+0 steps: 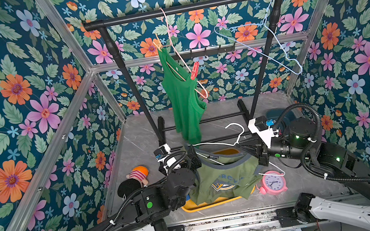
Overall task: Remove the clothespins securing tank tops to the hanger
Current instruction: Remove the tank top from the hanger.
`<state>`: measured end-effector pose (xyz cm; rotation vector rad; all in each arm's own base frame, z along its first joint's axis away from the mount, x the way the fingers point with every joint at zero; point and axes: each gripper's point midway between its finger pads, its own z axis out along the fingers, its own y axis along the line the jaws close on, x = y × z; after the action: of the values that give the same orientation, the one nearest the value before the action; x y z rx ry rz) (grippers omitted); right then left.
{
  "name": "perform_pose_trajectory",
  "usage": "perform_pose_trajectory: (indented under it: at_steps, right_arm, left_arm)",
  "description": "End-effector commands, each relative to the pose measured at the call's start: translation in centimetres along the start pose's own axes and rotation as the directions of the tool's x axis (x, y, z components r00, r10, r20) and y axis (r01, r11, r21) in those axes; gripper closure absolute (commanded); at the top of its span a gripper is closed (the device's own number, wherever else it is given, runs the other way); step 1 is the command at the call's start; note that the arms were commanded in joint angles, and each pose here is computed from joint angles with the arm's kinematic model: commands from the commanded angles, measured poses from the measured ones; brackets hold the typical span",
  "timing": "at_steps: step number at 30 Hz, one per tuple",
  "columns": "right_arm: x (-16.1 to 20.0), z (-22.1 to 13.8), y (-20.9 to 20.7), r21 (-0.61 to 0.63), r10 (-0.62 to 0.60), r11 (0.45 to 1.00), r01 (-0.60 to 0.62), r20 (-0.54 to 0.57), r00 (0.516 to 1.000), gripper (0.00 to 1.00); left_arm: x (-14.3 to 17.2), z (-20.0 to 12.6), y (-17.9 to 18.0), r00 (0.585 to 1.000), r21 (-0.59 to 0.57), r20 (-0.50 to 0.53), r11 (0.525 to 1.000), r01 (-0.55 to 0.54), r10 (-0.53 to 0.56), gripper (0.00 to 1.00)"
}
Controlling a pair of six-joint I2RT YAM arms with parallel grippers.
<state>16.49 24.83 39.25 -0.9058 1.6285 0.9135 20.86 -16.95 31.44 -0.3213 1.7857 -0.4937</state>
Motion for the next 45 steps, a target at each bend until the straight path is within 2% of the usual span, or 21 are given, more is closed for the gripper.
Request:
perform_pose_trajectory:
  at_steps: [1,14,18,23,26,29,33,39,41,45]
  right_arm:
    - [-1.1,-0.6,0.6,-0.019,-0.026,0.999,0.027,0.048,0.999,1.00]
    - [-1.8,-1.2,1.1,-0.034,-0.043,0.998,0.045,0.061,0.997,1.00]
    - [-2.1,-1.0,1.0,-0.028,-0.046,0.998,0.048,0.079,0.996,1.00]
    - [-2.3,0.6,0.3,-0.023,-0.038,0.999,0.040,0.078,0.996,1.00]
    - [-2.7,2.3,-0.3,-0.028,-0.041,0.999,0.043,0.080,0.996,1.00]
    - [-3.2,4.2,-0.7,-0.048,-0.038,0.998,0.042,0.078,0.996,1.00]
    - [-4.0,7.6,-1.5,-0.096,-0.003,0.995,0.011,0.081,0.997,1.00]
    - [-3.9,12.6,-4.3,-0.167,0.103,0.982,-0.093,0.057,0.993,1.00]
    - [-4.2,13.3,-5.0,-0.173,0.118,0.979,-0.108,0.044,0.992,1.00]
    - [-5.2,12.2,-5.1,-0.158,0.102,0.983,-0.094,0.040,0.994,1.00]
  left_arm:
    - [-0.3,0.0,1.4,0.998,-0.064,0.034,0.996,0.060,-0.058,0.03]
    - [-0.2,-0.6,4.1,0.996,-0.143,0.036,0.986,0.090,-0.085,0.15]
    - [-0.1,-1.0,5.2,0.993,-0.151,0.034,0.982,0.117,-0.113,0.16]
    - [-3.2,-2.4,4.3,0.993,-0.050,0.027,0.992,0.113,-0.112,0.14]
    - [-5.4,-3.7,2.2,0.995,0.084,-0.007,0.991,0.102,-0.102,0.16]
    - [-7.0,-4.7,-0.5,0.999,0.206,-0.033,0.978,0.042,-0.036,0.16]
    - [-9.1,-5.2,-2.3,0.999,0.225,-0.022,0.973,-0.043,0.049,0.15]
    - [-10.5,-5.5,-3.5,0.999,0.261,0.031,0.964,-0.052,0.045,0.12]
    - [-10.4,-5.3,-3.8,0.997,0.259,0.037,0.963,-0.078,0.071,0.11]
    - [-10.2,-5.1,-4.0,0.994,0.247,0.033,0.963,-0.110,0.105,0.11]
